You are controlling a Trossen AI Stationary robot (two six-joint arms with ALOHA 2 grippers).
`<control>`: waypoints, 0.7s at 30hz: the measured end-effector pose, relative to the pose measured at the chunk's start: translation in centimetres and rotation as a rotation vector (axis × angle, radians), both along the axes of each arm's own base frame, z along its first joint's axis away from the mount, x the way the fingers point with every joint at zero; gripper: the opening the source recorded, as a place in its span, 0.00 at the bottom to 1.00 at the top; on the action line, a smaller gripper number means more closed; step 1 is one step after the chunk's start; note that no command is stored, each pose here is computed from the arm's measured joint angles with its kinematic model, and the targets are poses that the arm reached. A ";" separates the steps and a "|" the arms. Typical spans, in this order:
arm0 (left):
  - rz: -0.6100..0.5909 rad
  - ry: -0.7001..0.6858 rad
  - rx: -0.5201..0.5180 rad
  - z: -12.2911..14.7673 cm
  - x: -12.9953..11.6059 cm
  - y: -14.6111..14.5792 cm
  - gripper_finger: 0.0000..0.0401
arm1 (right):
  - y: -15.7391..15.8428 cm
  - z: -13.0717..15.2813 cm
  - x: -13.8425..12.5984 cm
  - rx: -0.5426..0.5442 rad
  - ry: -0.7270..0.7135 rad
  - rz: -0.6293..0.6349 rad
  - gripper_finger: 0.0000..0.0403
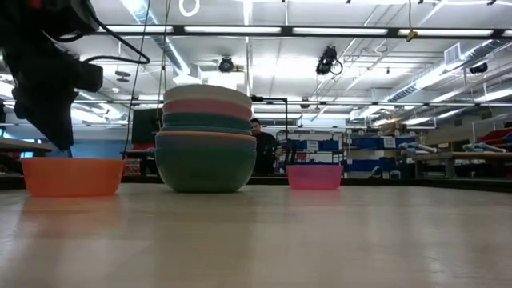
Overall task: Nest bowls inside each other
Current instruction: Stack the orange bowl on top of the white bowl
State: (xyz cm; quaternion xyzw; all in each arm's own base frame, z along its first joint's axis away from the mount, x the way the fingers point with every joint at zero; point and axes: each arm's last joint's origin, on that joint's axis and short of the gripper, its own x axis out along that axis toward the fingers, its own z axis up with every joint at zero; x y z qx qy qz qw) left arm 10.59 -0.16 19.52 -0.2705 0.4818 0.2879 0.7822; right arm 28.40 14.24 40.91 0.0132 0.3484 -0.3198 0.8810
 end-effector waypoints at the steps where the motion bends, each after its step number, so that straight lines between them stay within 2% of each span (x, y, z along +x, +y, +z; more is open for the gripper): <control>1: 0.005 0.013 0.004 -0.1 0.1 0.0 0.42 | 0.0 0.0 0.0 0.000 0.000 0.000 0.37; 10: 0.009 0.142 0.024 -1.4 1.4 -0.1 0.42 | 0.0 0.0 0.0 0.001 -0.001 0.000 0.37; 21: 0.008 0.188 0.028 -2.6 3.0 -0.2 0.42 | 0.0 0.0 0.0 0.001 -0.001 0.000 0.37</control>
